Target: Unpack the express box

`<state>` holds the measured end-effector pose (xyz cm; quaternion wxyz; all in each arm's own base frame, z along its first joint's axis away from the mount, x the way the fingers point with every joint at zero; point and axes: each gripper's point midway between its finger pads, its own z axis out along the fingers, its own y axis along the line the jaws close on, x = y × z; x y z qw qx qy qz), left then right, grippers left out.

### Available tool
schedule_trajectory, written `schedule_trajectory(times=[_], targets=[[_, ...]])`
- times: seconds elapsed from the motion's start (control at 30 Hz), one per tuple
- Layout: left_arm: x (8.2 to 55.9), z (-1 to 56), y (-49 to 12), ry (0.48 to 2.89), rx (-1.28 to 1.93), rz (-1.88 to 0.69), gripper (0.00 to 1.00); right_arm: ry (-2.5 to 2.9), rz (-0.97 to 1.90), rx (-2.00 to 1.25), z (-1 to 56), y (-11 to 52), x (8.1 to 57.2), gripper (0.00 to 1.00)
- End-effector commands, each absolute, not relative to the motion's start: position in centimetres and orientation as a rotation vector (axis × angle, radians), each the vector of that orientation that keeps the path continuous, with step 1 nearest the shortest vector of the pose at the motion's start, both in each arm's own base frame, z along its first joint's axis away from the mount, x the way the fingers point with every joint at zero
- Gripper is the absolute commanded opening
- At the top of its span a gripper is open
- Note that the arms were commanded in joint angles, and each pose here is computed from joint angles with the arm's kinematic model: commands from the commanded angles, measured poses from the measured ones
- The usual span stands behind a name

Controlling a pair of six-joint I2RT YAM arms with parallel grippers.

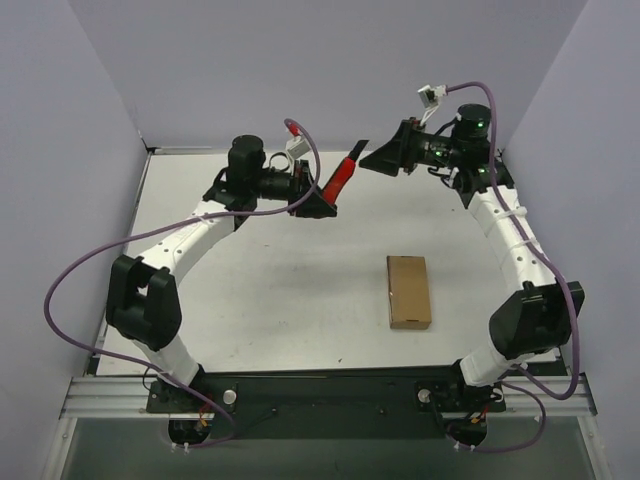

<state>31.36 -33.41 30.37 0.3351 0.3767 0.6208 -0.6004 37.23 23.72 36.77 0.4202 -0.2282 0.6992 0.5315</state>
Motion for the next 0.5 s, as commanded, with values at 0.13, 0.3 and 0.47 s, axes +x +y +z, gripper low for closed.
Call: schedule_trajectory(times=[0.13,0.3,0.47], targets=[[29.8,28.0,-26.6,1.649,1.417,-1.071,0.00,1.596,0.921,-0.928,40.4,15.9,36.1,0.68],[27.5,26.1,-24.5,1.699,1.654,-0.924,0.00,1.488,0.723,-1.278,38.3,19.5,33.6,0.68],[26.6,25.7,-24.0,1.681,1.748,-0.812,0.00,1.467,0.677,-1.515,34.1,22.5,30.9,0.66]])
